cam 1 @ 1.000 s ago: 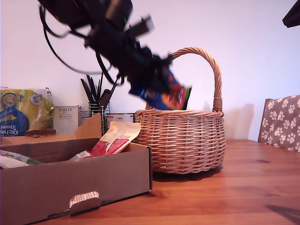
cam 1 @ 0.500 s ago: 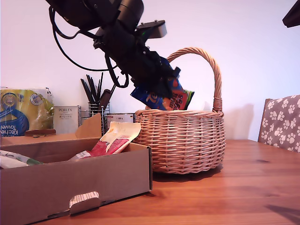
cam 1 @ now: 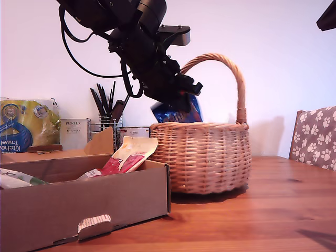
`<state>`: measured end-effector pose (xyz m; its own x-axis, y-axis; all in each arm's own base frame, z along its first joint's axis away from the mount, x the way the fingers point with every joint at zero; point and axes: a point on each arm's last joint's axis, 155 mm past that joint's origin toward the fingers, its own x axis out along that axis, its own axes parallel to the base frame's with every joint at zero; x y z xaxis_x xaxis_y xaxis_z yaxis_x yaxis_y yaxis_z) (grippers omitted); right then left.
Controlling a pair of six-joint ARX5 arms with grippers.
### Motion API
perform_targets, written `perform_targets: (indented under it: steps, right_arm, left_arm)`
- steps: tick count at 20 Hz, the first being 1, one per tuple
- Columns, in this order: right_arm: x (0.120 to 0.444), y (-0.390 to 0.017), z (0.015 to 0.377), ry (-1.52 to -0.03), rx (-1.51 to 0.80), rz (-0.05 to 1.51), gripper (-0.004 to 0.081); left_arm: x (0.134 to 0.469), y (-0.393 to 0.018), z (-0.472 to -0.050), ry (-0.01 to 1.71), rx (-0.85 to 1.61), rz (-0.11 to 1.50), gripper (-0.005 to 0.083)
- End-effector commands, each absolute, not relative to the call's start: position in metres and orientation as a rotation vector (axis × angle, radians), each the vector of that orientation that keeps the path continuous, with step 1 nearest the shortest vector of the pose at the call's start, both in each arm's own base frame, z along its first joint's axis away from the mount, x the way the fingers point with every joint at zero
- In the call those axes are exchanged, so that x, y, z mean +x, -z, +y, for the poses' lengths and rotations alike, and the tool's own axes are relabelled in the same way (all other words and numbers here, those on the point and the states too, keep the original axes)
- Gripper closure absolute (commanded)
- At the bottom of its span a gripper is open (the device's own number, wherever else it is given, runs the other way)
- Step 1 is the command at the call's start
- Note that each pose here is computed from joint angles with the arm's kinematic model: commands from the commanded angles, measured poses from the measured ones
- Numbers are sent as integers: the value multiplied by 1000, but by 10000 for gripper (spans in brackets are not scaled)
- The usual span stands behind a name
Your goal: Move the bags of Easter eggs from the cardboard box on the left into the woven basket on the right side.
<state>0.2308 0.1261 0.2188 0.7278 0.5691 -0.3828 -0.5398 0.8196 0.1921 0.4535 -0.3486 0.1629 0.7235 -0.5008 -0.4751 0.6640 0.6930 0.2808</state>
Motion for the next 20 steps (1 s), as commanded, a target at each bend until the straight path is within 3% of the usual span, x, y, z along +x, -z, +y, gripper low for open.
perform_targets:
  steps: [1, 4, 8, 16, 18, 19, 20]
  right_arm:
    - [230, -215, 128, -620, 67, 447, 783]
    - [230, -215, 128, -620, 67, 447, 783]
    - [230, -215, 128, -619, 67, 448, 783]
    - [230, -215, 128, -620, 67, 448, 783]
    - [230, -215, 128, -619, 67, 448, 783]
    - [230, -215, 128, -619, 67, 447, 783]
    - [230, -215, 128, -619, 67, 447, 783]
  left_arm:
    - [449, -158, -356, 689, 466, 381, 250]
    - [433, -154, -369, 764, 463, 402, 265]
    - [413, -160, -368, 800, 481, 445, 462]
    - [416, -202, -325, 719, 459, 451, 498]
    - [413, -205, -302, 691, 461, 497, 631]
    - [409, -203, -290, 681, 466, 537, 767]
    - [404, -200, -280, 683, 463, 578, 788]
